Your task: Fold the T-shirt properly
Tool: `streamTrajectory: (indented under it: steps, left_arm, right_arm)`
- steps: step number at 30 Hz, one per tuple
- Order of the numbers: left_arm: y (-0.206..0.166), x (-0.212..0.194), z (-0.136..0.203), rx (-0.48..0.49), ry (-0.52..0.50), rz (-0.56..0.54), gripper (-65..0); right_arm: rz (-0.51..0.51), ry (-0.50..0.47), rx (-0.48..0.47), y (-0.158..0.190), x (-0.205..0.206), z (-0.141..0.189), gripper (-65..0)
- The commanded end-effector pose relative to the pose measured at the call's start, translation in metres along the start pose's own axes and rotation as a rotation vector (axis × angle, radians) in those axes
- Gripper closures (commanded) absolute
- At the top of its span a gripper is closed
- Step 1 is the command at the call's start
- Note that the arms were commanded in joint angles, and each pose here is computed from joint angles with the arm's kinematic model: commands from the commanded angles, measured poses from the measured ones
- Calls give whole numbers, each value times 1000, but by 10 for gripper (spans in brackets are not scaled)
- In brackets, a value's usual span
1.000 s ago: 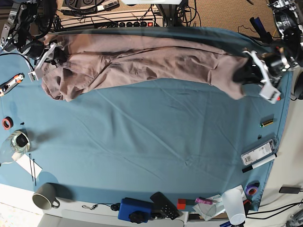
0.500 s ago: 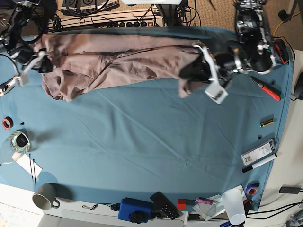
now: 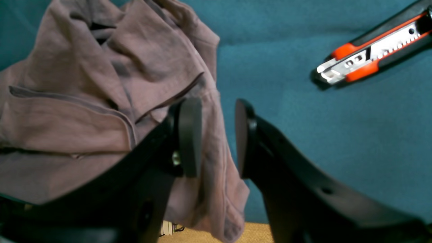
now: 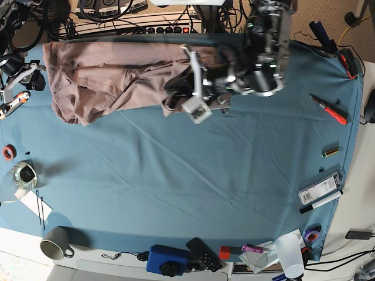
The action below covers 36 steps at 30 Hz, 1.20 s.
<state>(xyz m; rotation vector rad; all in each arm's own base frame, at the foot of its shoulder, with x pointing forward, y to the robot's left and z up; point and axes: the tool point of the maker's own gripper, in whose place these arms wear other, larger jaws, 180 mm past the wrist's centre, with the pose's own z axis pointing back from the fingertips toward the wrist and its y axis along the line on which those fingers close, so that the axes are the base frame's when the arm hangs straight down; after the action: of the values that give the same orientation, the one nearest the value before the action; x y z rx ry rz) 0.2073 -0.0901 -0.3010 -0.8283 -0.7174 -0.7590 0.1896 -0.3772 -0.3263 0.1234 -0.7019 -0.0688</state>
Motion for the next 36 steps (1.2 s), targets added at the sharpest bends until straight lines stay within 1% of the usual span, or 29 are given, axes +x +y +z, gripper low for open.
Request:
streamTrajectory:
  steps: [1,3,6,11,12,14,15,16,17,21,25,27,29,30,33,34,36]
  left_arm:
    - [-6,12,-3,-15,-34,-11,0]
    - [-8,9,-12,-2,-12,-8,0]
    - [-8,10,-20,37,-17,-12,0]
    - [-26,9,-28,-4,-1,-59,-8]
    - [-28,10,-29,-10,-7,-63,-72]
    - [-29,12,-29,-12,-17,-60,-222]
    - [-28,12,-29,-4,-17,-46,-283]
    - [-25,12,-29,10,-18,-23,-326]
    - [-23,12,-29,22,-18,-2,-345]
    - [-20,10,-28,37,-3,4,-346]
    - [-15,2,-22,85,67,19,-345]
    - [-10,0,-17,130,90,-9,-345]
    - [-1,0,-9,197,93,-34,-345]
    - [6,0,-3,242,92,-29,-345]
    - [31,-6,19,364,84,31,-345]
    - [37,-10,25,385,81,53,-345]
    - [43,-18,34,390,77,102,-345]
  right_arm:
    - [24,-37,-8,-3,15,6,-176]
    - [24,-36,-9,-3,14,6,-176]
    - [24,-38,-8,-3,15,6,-176]
    - [24,-51,-8,-3,17,7,-176]
    - [24,-55,-8,-3,18,7,-176]
    - [24,-56,-8,-3,18,7,-176]
    - [24,-56,-8,-3,18,7,-176]
    - [24,-56,-8,-3,18,7,-176]
    - [24,-56,-8,-3,18,7,-176]
    - [24,-62,-7,-3,19,7,-176]
    - [24,-63,-7,-3,19,7,-176]
    - [23,-75,-5,-3,21,7,-176]
    - [23,-88,-5,-3,24,7,-176]
    - [23,-90,-5,-3,24,7,-176]
    - [27,-87,-9,-4,24,7,-176]
    - [29,-85,-14,-5,24,7,-176]
    - [29,-86,-14,-5,24,7,-176]
